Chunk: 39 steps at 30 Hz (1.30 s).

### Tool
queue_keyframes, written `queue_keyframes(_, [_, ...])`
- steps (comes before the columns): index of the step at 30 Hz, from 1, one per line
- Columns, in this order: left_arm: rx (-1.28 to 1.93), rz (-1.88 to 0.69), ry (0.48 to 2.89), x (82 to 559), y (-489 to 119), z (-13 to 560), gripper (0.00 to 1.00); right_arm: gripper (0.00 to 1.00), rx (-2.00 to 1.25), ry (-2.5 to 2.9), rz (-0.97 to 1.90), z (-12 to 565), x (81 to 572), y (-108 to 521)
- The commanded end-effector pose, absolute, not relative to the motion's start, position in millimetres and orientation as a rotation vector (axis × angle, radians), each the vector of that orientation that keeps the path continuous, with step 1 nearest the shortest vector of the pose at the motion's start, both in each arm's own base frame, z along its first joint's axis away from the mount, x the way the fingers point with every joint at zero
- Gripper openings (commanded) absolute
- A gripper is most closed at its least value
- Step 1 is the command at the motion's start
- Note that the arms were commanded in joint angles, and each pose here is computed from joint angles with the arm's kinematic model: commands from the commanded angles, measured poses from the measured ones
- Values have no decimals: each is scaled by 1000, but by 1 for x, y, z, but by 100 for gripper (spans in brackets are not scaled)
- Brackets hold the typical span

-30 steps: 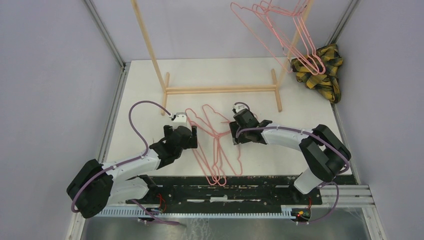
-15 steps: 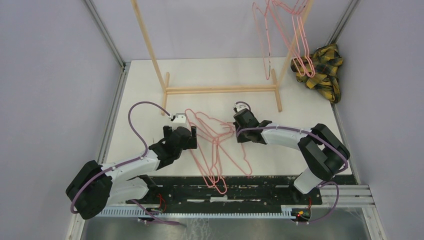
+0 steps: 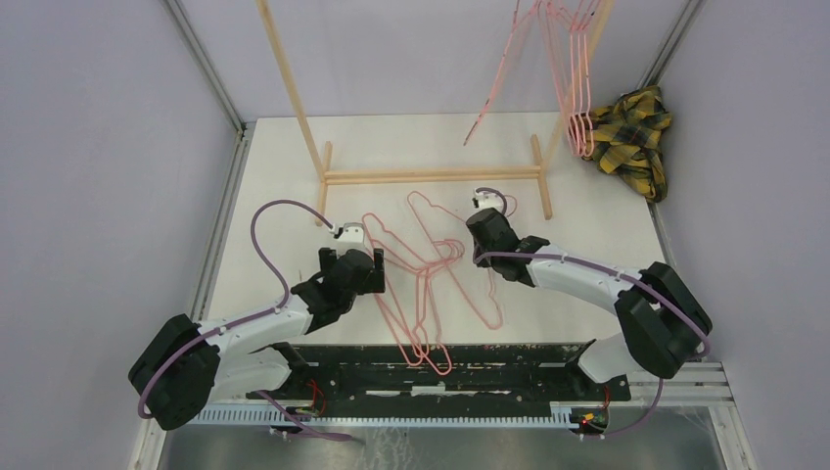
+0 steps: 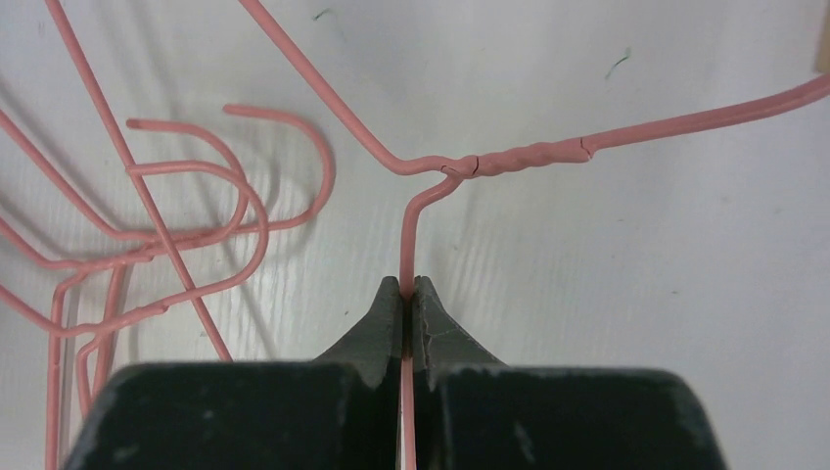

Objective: Organize the hangers

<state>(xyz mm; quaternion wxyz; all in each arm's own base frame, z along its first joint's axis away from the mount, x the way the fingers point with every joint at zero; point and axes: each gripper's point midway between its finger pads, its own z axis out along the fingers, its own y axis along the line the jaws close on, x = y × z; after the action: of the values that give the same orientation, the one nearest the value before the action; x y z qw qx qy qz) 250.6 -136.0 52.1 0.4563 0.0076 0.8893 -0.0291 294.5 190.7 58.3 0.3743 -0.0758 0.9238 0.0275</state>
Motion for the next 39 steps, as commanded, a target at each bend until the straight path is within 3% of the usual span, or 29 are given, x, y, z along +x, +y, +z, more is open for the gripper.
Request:
queue_keyframes(1, [-31, -117, 2139, 258, -141, 64, 99, 0, -115, 2201, -72, 102, 319, 168])
queue_keyframes(9, [-34, -113, 2135, 256, -139, 65, 99, 0, -73, 2100, -217, 131, 322, 140])
queue_keyframes(19, [-38, -124, 2124, 257, -139, 70, 99, 1, -132, 2083, -167, 160, 313, 147])
queue_keyframes(39, [-11, -192, 2030, 286, -168, 119, 99, 1, -529, 2014, 129, 203, 254, 303])
